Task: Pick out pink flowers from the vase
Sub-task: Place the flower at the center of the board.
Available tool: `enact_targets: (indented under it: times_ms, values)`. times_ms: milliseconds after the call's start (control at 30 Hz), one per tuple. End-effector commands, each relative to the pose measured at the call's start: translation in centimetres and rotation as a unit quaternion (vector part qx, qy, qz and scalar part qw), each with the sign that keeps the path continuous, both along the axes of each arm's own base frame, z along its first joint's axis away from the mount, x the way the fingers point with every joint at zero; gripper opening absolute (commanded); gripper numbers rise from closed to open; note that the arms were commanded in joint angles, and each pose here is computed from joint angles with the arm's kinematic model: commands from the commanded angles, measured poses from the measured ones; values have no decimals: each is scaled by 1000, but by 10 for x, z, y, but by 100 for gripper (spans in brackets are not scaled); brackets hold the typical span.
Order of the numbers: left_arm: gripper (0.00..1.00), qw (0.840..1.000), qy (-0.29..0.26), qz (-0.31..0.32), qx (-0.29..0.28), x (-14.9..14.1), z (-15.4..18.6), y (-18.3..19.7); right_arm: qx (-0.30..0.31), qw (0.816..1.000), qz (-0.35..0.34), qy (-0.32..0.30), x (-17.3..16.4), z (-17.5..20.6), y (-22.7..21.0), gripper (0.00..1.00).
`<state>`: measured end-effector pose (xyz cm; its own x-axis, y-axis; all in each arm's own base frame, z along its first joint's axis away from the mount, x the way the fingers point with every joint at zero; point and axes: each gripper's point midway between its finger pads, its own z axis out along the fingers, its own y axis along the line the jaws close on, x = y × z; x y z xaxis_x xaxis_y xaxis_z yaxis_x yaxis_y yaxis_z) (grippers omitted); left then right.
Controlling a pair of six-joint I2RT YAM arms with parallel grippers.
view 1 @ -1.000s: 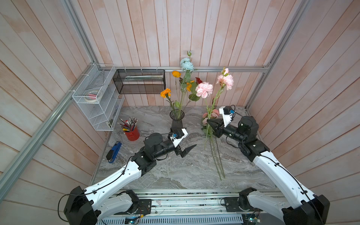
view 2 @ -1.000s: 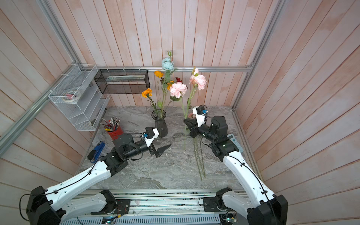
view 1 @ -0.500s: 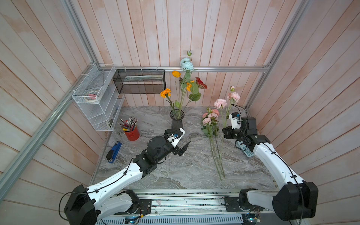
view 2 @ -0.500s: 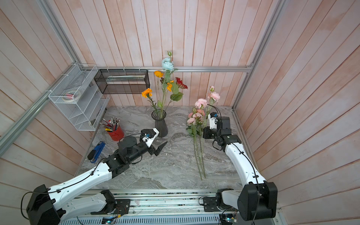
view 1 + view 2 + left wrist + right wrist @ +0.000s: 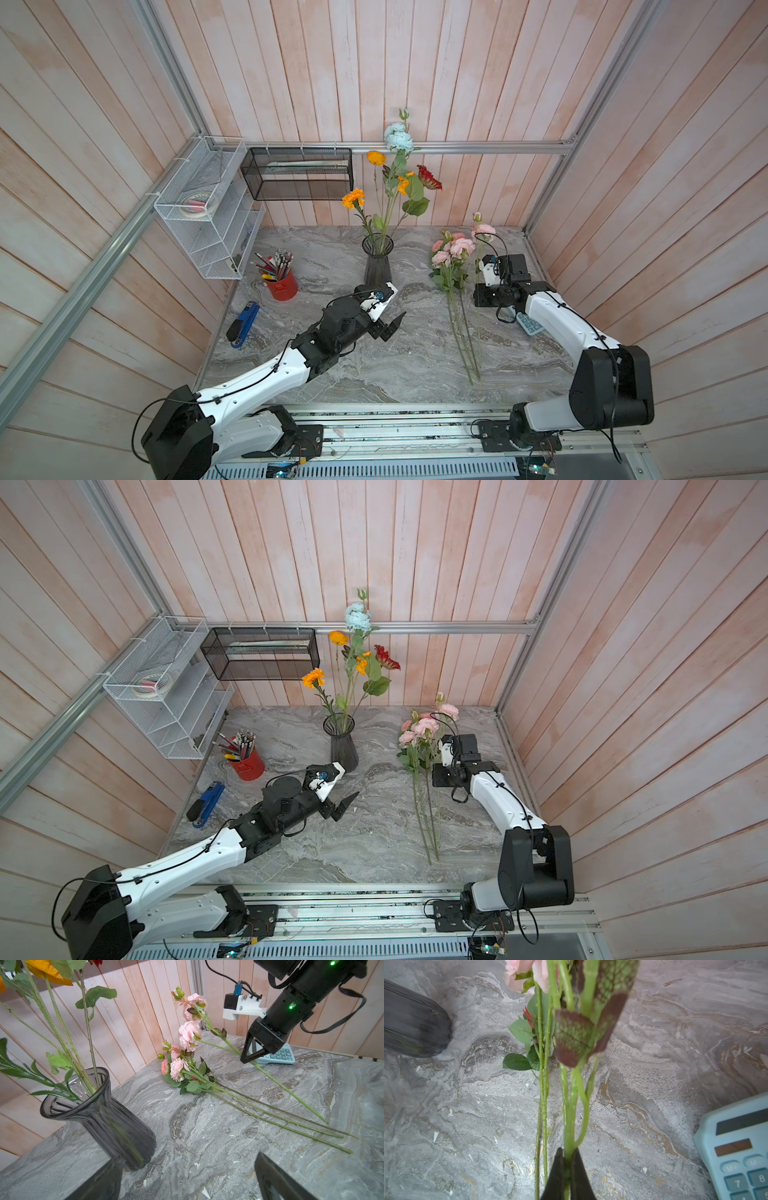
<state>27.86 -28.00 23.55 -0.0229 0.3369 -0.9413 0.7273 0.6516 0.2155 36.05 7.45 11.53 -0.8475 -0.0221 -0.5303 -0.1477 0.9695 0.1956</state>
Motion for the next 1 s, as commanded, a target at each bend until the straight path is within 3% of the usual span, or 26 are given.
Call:
enact_targets:
  times_ms: [0, 300, 967]
  values:
    - [100, 1000, 3, -1, -5, 0, -6, -3, -7, 1000, 11, 12, 0, -13, 0, 0]
    - [100, 1000, 16, -6, -1, 4, -20, -11, 16, 999, 28, 22, 4, -28, 10, 0]
    - [100, 999, 30, -20, 15, 2, -38, -15, -75, 991, 9, 108, 3, -95, -5, 0]
